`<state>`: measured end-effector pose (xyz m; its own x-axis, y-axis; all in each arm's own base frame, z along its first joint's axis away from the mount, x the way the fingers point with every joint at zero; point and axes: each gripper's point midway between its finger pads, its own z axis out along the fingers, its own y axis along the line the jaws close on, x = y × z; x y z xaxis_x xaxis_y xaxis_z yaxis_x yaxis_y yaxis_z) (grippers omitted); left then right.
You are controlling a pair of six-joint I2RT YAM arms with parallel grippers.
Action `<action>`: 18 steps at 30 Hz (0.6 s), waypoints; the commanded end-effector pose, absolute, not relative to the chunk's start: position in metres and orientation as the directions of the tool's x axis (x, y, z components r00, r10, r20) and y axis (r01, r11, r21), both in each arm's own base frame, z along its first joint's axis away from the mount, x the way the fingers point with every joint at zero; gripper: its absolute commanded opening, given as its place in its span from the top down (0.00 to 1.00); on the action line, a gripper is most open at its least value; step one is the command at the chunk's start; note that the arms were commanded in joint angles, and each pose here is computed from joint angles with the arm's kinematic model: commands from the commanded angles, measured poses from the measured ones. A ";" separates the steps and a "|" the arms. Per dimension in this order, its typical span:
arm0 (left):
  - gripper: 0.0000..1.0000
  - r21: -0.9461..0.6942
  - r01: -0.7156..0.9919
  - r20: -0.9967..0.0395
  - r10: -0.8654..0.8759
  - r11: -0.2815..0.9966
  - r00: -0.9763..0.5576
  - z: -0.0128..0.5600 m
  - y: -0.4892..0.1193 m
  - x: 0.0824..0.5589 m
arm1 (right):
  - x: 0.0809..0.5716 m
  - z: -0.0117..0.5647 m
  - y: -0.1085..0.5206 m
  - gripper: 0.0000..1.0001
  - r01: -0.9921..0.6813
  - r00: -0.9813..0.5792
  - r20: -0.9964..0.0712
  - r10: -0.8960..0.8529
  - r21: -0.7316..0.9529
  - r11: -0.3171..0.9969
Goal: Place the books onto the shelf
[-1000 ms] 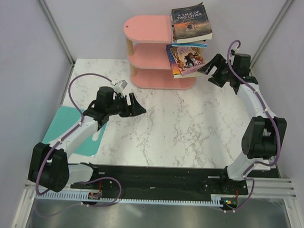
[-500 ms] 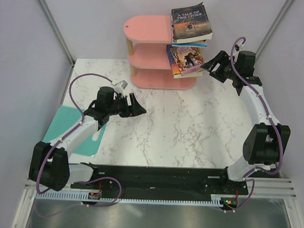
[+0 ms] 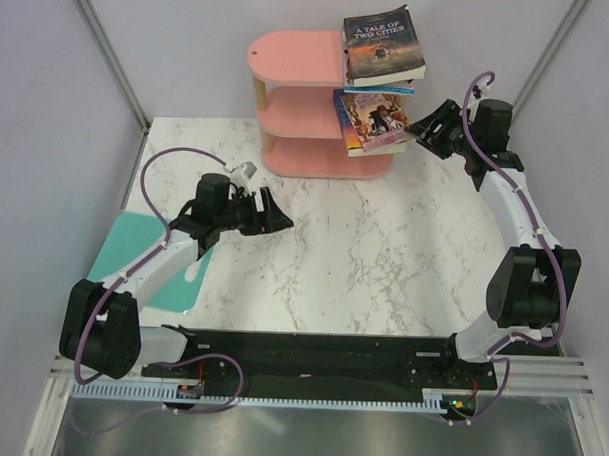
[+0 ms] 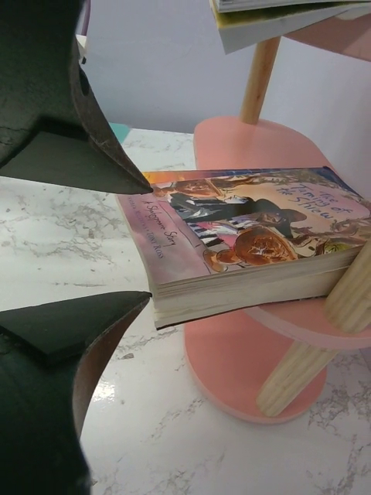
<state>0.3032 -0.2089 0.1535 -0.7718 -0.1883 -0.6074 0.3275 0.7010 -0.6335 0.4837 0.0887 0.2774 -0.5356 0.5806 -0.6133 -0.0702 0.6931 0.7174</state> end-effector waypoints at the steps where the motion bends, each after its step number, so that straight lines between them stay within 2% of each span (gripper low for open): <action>1: 0.16 -0.618 0.354 -0.624 -0.164 0.702 -0.764 0.153 -0.211 0.303 | 0.495 0.302 0.097 0.40 -0.138 -0.494 -0.645 0.583 0.720 0.680; 18: 0.16 -0.615 0.340 -0.611 -0.158 0.712 -0.776 0.143 -0.208 0.300 | 0.496 0.313 0.118 0.39 -0.196 -0.508 -0.654 0.561 0.722 0.664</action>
